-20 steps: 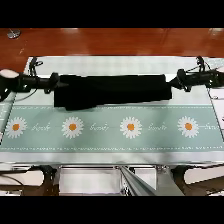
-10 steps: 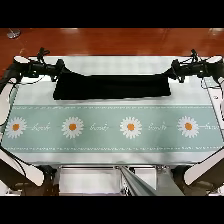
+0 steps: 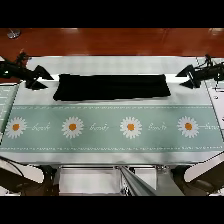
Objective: Fold the shirts.
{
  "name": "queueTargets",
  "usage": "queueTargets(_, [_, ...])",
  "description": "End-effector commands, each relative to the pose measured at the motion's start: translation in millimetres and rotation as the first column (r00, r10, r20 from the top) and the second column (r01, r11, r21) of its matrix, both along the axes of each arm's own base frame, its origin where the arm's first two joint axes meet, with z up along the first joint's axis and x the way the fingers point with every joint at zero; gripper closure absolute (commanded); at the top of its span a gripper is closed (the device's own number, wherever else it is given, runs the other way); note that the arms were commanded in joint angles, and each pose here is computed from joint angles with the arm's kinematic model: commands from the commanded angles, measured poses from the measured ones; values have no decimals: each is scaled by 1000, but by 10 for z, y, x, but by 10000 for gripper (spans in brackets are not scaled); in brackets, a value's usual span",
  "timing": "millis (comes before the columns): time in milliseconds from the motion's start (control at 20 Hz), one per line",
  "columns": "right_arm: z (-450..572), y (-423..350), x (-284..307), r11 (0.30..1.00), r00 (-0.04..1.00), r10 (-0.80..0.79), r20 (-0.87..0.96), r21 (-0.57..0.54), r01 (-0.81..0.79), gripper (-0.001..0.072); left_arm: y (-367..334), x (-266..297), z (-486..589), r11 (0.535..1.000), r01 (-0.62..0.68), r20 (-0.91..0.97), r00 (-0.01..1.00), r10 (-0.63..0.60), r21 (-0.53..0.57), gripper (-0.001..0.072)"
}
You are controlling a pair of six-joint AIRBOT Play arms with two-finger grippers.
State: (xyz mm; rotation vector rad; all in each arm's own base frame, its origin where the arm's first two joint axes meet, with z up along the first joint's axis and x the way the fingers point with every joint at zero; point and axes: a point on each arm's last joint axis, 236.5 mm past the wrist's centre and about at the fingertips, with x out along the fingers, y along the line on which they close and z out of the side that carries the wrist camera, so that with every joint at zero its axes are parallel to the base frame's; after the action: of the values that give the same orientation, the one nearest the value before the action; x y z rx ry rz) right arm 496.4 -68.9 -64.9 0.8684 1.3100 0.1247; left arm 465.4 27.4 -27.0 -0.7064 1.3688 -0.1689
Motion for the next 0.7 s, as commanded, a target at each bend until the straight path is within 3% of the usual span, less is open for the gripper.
queueTargets(0, [-286,-32,-337,999,991,28,-132,-21,-31,91,256,-80,260,979,-111,174,981,81,170,11])
queueTargets(150, [-389,284,-233,998,990,66,-123,20,-64,91,-228,-237,676,973,-135,406,913,49,187,10])
queueTargets(350, [-353,690,35,995,994,89,-56,50,-86,92,-941,-693,787,982,-8,449,890,-78,187,10])
queueTargets(400, [-332,789,66,993,993,110,-47,46,-108,133,-1102,-741,777,982,32,447,887,-114,187,11])
queueTargets(450, [-313,880,87,991,991,128,-39,42,-126,308,-1293,-767,762,982,73,444,884,-145,175,11])
queueTargets(500, [-257,966,95,987,988,153,-32,45,-152,592,-1489,-779,756,983,105,447,879,-164,152,13])
queueTargets(550, [-147,1039,92,978,979,204,-10,43,-203,687,-1647,-796,733,981,134,447,876,-184,141,41])
queueTargets(600, [-22,1079,76,971,972,237,3,40,-236,687,-1787,-827,699,975,171,441,871,-217,141,257])
queueTargets(650, [131,1081,45,964,964,264,21,20,-264,688,-1899,-861,667,965,213,439,860,-259,152,572])
